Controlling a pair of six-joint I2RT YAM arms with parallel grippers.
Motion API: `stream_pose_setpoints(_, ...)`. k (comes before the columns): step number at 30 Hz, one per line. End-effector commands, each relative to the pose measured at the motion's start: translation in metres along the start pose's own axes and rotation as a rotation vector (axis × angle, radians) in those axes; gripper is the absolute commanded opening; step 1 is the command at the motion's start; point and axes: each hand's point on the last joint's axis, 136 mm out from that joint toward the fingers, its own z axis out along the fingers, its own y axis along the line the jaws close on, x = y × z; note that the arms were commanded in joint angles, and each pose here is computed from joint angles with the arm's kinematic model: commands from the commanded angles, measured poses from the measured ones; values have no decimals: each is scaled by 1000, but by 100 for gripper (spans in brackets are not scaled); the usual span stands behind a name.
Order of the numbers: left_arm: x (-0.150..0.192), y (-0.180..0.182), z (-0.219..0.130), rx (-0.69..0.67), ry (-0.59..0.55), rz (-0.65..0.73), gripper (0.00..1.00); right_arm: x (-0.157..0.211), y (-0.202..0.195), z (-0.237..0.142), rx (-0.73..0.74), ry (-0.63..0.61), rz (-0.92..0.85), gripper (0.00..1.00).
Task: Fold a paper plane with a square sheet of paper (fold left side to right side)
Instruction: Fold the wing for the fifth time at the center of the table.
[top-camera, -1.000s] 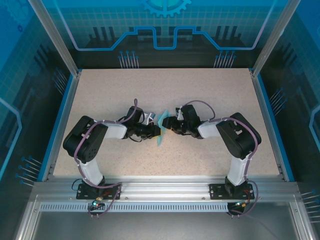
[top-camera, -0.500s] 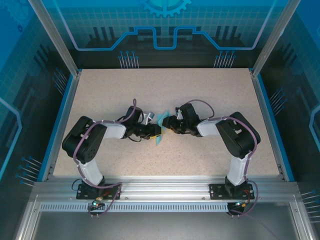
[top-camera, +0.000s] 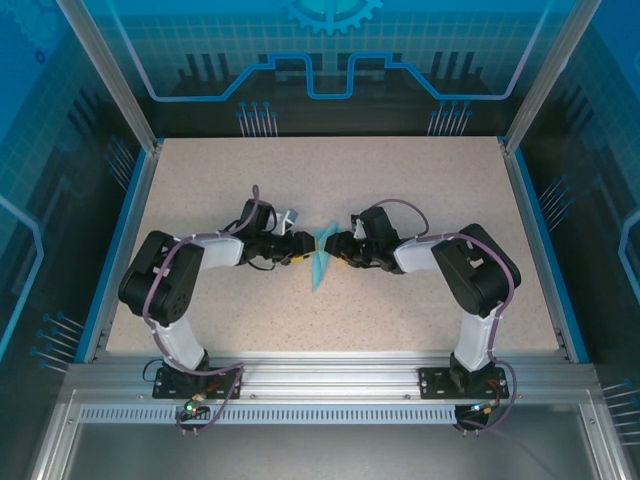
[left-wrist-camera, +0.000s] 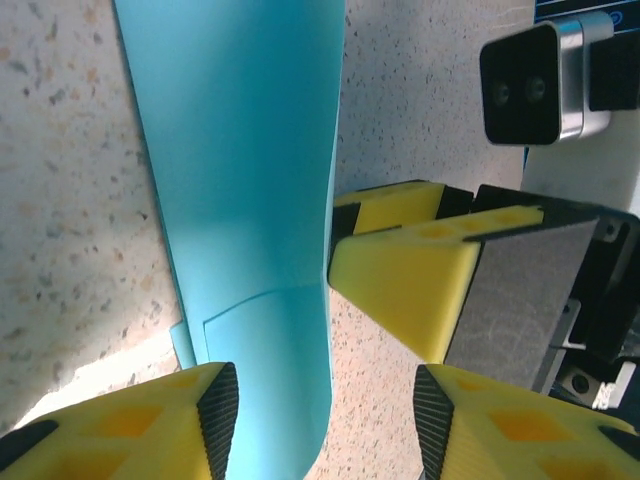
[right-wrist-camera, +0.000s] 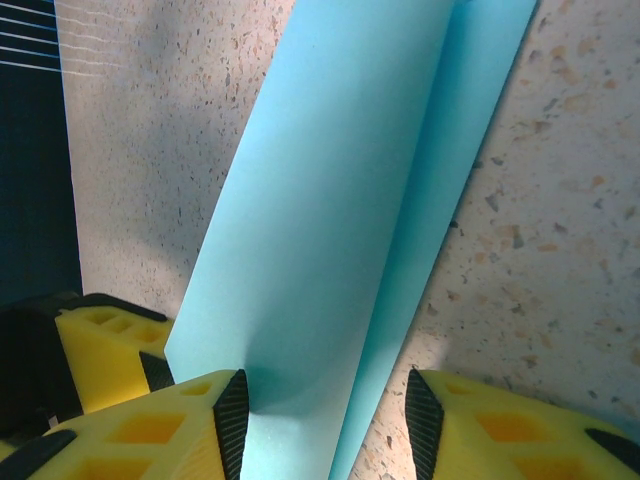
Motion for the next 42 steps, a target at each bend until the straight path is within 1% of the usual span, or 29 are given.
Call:
stream_pose_setpoints(1, -6, -3, 5, 22, 26, -1, 50, 23, -27, 16, 77, 71, 36, 49)
stream_pose_setpoints(6, -14, 0, 13, 16, 29, -4, 45, 23, -27, 16, 76, 73, 36, 48)
stream_pose_setpoints(9, -19, 0, 16, 12, 29, -1, 38, 24, -28, 17, 77, 75, 37, 48)
stream_pose_setpoints(13, -25, 2, 19, 2, 26, 5, 25, 25, -28, 16, 77, 80, 36, 49)
stream_pose_setpoints(17, -28, 7, 22, -24, 27, 30, 8, 23, -24, 15, 69, 74, 26, 49)
stream_pose_setpoints(20, -30, 12, 22, -46, 30, 53, 2, 18, -17, 11, 47, 61, 6, 49)
stream_pose_setpoints(29, -41, 22, 27, -56, 29, 96, 1, -6, 9, -11, -19, 5, -54, 53)
stream_pose_setpoints(33, -44, 25, 25, -54, 24, 102, 2, -7, 6, -10, -19, 10, -42, 56)
stream_pose_setpoints(34, -45, 25, 25, -53, 22, 104, 2, -16, 17, -9, -40, -5, -55, 56)
stream_pose_setpoints(42, -50, 30, 23, -55, 14, 109, 3, -22, 24, -2, -57, 4, -56, 58)
